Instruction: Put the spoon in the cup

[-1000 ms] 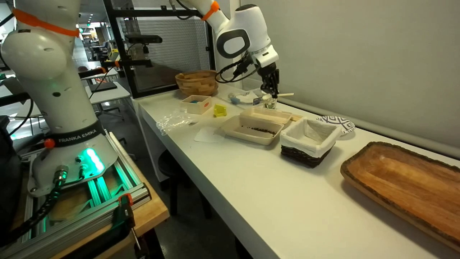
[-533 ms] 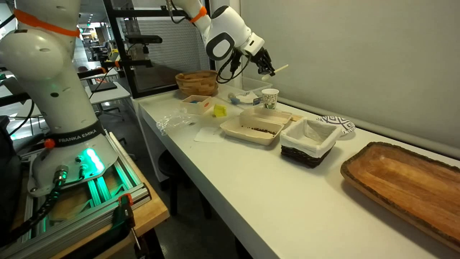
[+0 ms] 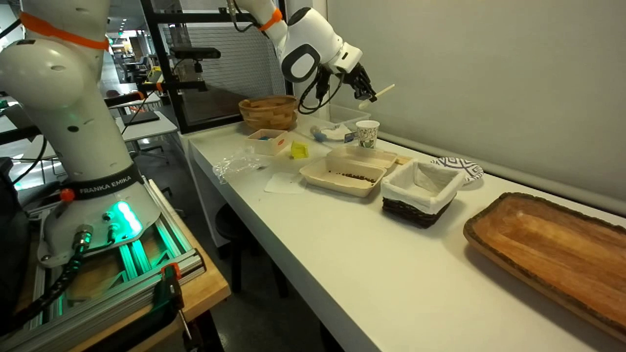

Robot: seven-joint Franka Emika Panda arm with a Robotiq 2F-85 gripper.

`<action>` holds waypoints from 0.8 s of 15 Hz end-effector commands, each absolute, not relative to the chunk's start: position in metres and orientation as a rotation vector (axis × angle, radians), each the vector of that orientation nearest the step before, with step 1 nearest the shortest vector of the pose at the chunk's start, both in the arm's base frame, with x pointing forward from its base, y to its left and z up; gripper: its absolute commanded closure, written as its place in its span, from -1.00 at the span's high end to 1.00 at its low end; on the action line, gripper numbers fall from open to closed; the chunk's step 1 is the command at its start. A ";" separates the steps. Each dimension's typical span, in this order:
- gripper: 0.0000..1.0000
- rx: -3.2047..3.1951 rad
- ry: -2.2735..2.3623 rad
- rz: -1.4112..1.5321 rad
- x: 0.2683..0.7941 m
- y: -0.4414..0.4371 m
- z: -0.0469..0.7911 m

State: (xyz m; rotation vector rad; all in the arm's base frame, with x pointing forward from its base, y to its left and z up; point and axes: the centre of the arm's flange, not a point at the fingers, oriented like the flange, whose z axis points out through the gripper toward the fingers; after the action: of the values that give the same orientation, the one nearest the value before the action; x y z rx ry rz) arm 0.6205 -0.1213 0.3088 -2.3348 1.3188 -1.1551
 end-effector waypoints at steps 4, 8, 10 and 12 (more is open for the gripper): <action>-0.93 -2.490 1.113 -1.321 0.647 -0.119 0.293; -0.93 -2.517 1.002 -1.383 0.665 -0.104 0.282; -0.93 -2.526 0.966 -1.396 0.673 -0.098 0.274; -0.93 -2.543 0.933 -1.402 0.679 -0.094 0.266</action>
State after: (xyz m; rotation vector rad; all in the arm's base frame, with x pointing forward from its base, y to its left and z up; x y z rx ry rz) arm 0.6614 -0.0991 0.2824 -2.5271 0.9911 -1.3504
